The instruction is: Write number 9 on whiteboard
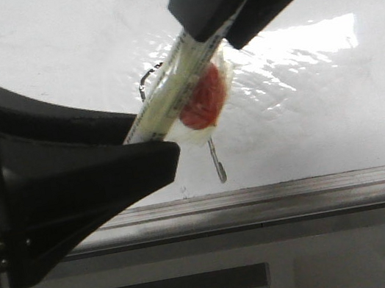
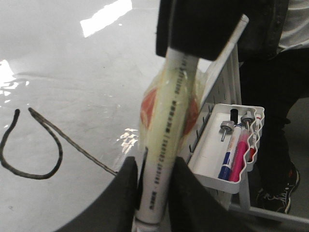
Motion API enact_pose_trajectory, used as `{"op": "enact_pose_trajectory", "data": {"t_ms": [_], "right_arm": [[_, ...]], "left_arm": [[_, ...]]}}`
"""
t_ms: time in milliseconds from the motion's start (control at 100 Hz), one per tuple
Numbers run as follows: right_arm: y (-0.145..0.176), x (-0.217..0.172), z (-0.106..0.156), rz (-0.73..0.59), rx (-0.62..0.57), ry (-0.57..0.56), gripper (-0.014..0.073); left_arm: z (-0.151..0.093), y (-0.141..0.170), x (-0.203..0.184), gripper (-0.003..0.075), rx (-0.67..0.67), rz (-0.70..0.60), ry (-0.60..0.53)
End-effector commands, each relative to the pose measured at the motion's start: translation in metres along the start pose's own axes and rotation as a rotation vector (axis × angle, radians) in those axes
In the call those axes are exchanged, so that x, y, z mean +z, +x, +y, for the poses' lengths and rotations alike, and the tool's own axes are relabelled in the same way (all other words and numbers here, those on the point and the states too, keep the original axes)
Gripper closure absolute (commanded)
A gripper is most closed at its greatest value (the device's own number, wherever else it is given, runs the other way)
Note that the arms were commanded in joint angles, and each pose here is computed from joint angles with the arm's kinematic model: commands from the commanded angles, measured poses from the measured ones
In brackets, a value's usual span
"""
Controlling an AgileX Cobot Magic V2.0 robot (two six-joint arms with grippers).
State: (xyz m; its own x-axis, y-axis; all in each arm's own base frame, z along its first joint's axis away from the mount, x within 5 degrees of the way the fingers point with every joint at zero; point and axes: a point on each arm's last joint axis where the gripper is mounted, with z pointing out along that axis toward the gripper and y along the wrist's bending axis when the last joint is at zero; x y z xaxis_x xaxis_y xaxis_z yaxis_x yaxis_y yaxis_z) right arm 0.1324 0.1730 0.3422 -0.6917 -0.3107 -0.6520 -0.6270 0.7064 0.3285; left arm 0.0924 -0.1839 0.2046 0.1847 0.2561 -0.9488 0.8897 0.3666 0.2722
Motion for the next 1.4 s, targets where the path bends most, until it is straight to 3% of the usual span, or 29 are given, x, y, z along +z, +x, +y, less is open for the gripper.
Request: {"op": "enact_pose_trajectory", "data": {"t_ms": [0,80,150,320,390,500,640,780,1390], "right_arm": [[-0.01,-0.009,0.006,-0.083,-0.001,-0.034,0.0656],[-0.01,-0.009,0.006,-0.083,-0.001,-0.034,0.0648],[-0.01,-0.009,0.006,-0.083,-0.001,-0.034,0.0585],[-0.01,-0.009,0.005,-0.088,-0.004,-0.031,0.021],[-0.01,-0.009,0.005,-0.09,-0.011,-0.025,0.0134],[-0.01,-0.009,0.005,-0.09,-0.011,-0.025,0.0136],[-0.01,-0.009,0.005,-0.09,-0.011,-0.025,0.0136],[-0.01,-0.009,0.005,-0.09,-0.011,-0.025,0.0136],[-0.008,-0.008,0.004,-0.072,-0.011,-0.022,0.0136]], "left_arm": [[0.006,-0.018,0.002,0.074,-0.034,-0.121,-0.044],[0.006,-0.018,0.002,0.0741,-0.041,-0.12,-0.05],[0.008,-0.017,0.002,0.0741,-0.053,-0.117,-0.062],[0.019,-0.014,0.001,0.0741,-0.22,-0.097,-0.183],[0.026,-0.011,-0.001,0.0741,-0.357,-0.092,-0.261],[0.033,-0.006,-0.003,0.0741,-0.614,-0.098,-0.346],[0.038,-0.002,-0.005,0.0741,-0.727,-0.09,-0.419],[0.04,0.007,0.001,0.0741,-0.839,0.002,-0.478],[0.037,0.006,0.011,0.074,-0.884,0.056,-0.467]]}}
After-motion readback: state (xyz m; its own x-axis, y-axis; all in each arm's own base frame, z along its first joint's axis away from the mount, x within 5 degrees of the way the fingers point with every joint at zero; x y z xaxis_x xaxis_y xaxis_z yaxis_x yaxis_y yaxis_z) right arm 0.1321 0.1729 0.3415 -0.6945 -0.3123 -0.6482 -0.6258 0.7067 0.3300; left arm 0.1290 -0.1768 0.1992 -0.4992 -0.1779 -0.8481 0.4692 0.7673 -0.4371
